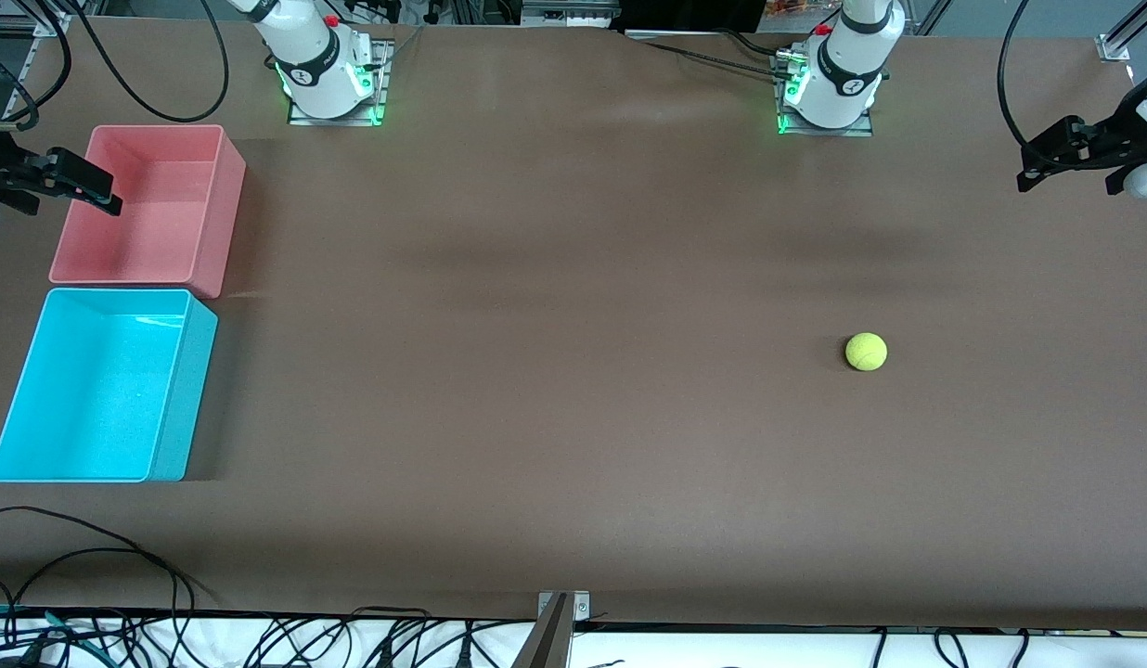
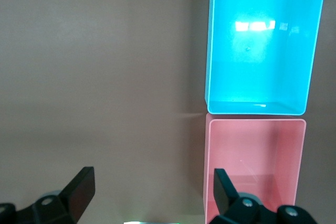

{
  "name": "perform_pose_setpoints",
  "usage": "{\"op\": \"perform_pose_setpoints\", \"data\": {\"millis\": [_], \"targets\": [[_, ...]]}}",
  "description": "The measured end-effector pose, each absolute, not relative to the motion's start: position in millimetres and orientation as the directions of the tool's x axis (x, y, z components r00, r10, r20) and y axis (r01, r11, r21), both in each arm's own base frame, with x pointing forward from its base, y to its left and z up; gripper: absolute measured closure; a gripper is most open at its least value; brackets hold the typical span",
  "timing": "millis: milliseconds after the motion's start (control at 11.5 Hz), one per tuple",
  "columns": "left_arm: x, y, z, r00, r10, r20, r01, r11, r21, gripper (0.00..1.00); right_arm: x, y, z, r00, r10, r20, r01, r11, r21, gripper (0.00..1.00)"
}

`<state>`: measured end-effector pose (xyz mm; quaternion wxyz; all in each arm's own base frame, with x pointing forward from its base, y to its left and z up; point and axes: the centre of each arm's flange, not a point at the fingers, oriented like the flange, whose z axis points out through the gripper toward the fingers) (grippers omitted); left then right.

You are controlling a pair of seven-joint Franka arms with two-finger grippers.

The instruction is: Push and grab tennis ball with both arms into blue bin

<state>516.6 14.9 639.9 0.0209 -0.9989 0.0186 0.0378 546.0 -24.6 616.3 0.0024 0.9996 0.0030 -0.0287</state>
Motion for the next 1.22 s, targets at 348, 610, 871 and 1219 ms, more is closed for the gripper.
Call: {"op": "perform_pose_setpoints", "data": {"millis": [348, 610, 871, 1219], "targets": [[516.6, 16.0, 639.8, 0.997, -0.034, -0.076, -0.037, -0.999, -0.040, 0.00, 546.0, -24.6, 616.3, 0.998, 0.006, -0.057, 0.006, -1.000, 0.005, 0.00], [516.7, 15.6, 639.7, 0.996, -0.034, -0.077, -0.037, -0.998, -0.040, 0.00, 546.0, -24.7, 616.3, 0.998, 0.006, -0.057, 0.006, -1.000, 0.005, 0.00], [516.8, 15.6, 639.5, 0.996, -0.034, -0.077, -0.037, -0.998, -0.040, 0.00, 546.0, -24.7, 616.3, 0.998, 0.006, -0.057, 0.006, -1.000, 0.005, 0.00], [516.9, 13.0, 639.4, 0.996, -0.039, -0.078, -0.042, -0.998, -0.041, 0.00, 546.2, -24.6, 616.0, 0.998, 0.006, -0.058, 0.006, -1.000, 0.005, 0.00]]}}
